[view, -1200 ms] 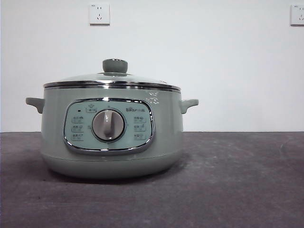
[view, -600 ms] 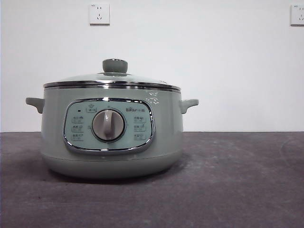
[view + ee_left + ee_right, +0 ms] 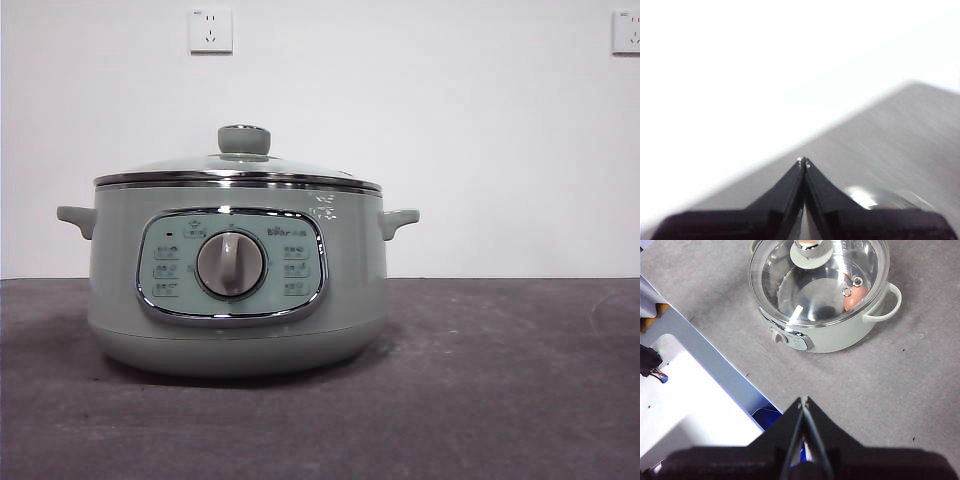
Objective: Pick up the egg,open the lid,put the egg in the pot,close the lid
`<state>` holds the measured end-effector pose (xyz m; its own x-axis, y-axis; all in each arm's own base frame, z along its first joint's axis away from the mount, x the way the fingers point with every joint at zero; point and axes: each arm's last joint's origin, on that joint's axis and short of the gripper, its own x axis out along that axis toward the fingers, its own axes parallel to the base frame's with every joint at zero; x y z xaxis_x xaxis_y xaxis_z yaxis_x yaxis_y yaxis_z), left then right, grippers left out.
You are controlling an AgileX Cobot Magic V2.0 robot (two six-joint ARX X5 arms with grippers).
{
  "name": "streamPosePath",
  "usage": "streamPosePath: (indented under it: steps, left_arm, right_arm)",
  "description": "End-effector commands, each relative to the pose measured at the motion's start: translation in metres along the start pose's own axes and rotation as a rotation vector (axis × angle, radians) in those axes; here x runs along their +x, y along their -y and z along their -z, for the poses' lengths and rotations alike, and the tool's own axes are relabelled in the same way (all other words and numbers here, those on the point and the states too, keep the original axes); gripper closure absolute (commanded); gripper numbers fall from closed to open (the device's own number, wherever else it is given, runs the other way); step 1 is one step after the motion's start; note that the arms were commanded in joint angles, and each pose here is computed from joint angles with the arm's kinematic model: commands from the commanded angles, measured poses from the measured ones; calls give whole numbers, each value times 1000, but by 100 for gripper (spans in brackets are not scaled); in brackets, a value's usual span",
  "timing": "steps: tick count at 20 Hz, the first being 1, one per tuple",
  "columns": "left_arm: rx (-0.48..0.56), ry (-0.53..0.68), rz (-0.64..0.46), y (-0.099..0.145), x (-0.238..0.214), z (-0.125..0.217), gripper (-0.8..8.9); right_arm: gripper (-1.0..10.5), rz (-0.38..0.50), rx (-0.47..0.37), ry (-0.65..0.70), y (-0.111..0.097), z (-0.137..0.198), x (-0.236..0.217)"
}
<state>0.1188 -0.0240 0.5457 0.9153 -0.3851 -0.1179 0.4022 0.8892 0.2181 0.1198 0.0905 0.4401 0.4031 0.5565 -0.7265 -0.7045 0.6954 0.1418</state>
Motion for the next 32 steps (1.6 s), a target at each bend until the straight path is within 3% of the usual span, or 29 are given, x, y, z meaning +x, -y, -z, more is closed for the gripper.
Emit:
streamPosePath:
  steps: [1,5,8,16,22,27,32]
  left_arm:
    - [29,57,-102,-3,-14,13,817]
    - [63,165,-360,3,-24,72,817]
    - [27,197,-398,12,-14,133,817]
    - [-129,33,-537,44,4,299,816]
    - [-160,-36,-531,56,10,353,816]
    - [-165,-51,-527,63,12,379,817]
    - [-238,-139,-509,67,13,395,816]
  right_arm:
    - [946,1,1,-11,0,2,0]
    - [946,2,1,-11,0,2,0]
    - [946,1,1,-11,0,2,0]
    - [946,1,1,-11,0,2,0]
    - [946,1,0,-11,0,2,0]
    - [946,1,0,-11,0,2,0]
    - [946,2,1,-11,0,2,0]
